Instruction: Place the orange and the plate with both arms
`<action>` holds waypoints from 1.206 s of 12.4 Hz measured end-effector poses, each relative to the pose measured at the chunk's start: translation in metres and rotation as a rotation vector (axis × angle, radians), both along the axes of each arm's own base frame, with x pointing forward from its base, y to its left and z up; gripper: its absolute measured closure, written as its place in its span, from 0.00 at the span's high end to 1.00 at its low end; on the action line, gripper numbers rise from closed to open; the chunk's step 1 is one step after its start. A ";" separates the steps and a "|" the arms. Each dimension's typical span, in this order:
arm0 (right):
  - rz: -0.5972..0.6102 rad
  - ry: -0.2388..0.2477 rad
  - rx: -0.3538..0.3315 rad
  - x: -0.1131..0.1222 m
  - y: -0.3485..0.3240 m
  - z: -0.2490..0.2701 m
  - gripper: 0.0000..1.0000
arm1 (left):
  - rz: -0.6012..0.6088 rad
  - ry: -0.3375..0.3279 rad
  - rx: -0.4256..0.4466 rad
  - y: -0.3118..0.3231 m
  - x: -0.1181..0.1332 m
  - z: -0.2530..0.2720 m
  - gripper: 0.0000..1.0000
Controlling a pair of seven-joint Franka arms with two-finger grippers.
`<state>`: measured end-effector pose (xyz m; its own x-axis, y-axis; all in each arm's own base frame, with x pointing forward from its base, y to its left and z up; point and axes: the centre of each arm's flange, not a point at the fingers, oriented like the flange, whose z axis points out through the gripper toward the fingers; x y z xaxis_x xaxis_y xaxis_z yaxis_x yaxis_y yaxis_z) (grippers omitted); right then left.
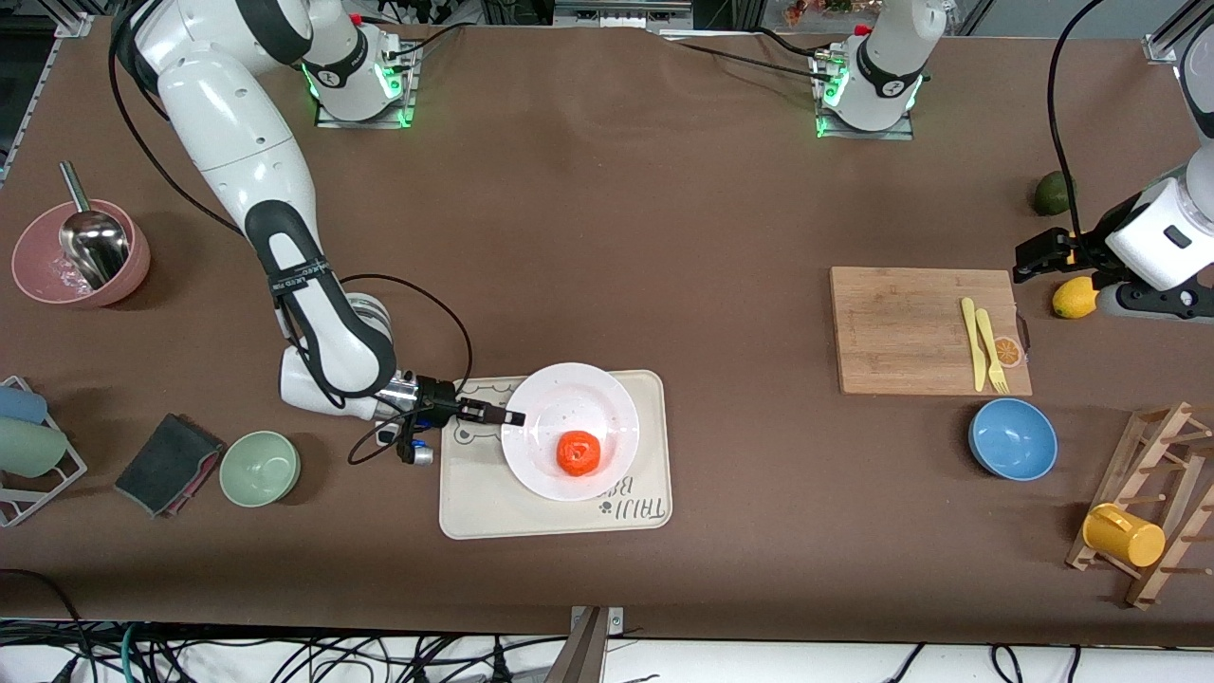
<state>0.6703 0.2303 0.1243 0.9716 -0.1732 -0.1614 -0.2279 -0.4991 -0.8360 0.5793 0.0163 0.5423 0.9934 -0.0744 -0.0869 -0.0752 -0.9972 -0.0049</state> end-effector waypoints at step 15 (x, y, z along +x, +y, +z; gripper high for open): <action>0.293 -0.075 -0.077 0.021 -0.059 0.077 1.00 | 0.000 0.000 0.000 0.000 0.000 0.000 1.00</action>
